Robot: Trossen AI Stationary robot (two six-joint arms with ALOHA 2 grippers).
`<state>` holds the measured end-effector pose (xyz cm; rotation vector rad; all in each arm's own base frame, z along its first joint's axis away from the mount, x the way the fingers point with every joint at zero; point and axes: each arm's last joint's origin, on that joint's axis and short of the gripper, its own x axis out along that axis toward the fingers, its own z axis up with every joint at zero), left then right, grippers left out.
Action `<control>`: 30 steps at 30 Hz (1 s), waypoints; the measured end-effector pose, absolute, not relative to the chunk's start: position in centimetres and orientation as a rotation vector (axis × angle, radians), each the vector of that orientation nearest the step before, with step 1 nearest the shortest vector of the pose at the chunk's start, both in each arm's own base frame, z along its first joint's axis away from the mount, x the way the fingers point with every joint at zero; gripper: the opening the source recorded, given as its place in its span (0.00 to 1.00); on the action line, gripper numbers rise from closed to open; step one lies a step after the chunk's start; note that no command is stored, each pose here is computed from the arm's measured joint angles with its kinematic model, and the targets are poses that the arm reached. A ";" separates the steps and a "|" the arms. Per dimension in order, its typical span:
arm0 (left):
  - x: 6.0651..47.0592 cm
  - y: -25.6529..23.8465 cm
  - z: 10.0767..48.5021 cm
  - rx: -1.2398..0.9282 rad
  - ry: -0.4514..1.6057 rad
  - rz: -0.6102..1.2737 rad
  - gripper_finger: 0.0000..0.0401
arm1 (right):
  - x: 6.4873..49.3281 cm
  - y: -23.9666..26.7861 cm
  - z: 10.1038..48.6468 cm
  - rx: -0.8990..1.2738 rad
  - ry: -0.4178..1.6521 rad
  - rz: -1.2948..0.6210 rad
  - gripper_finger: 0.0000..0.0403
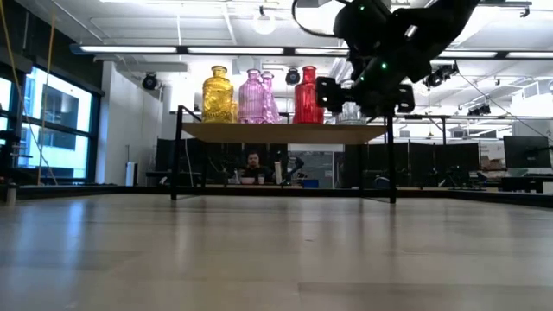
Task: Sort vases onto shelf
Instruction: Put the transparent vase on the shelf
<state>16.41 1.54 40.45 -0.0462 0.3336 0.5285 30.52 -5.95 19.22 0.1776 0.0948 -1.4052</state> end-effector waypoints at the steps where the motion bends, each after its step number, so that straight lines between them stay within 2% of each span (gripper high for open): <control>1: 16.4 1.5 40.4 -0.044 0.334 0.528 0.36 | 30.5 -6.2 19.2 0.190 0.106 -1.390 0.74; 4: 16.4 1.5 40.4 -0.038 0.336 0.527 0.36 | 30.6 -6.6 19.1 0.225 0.127 -1.347 0.74; 16: 16.4 1.5 40.4 -0.039 0.336 0.527 0.36 | 30.6 -6.3 19.3 0.208 0.091 -1.387 0.75; 30: 16.4 1.5 40.4 -0.040 0.335 0.526 0.36 | 29.9 -6.3 21.3 0.186 0.076 -1.382 0.75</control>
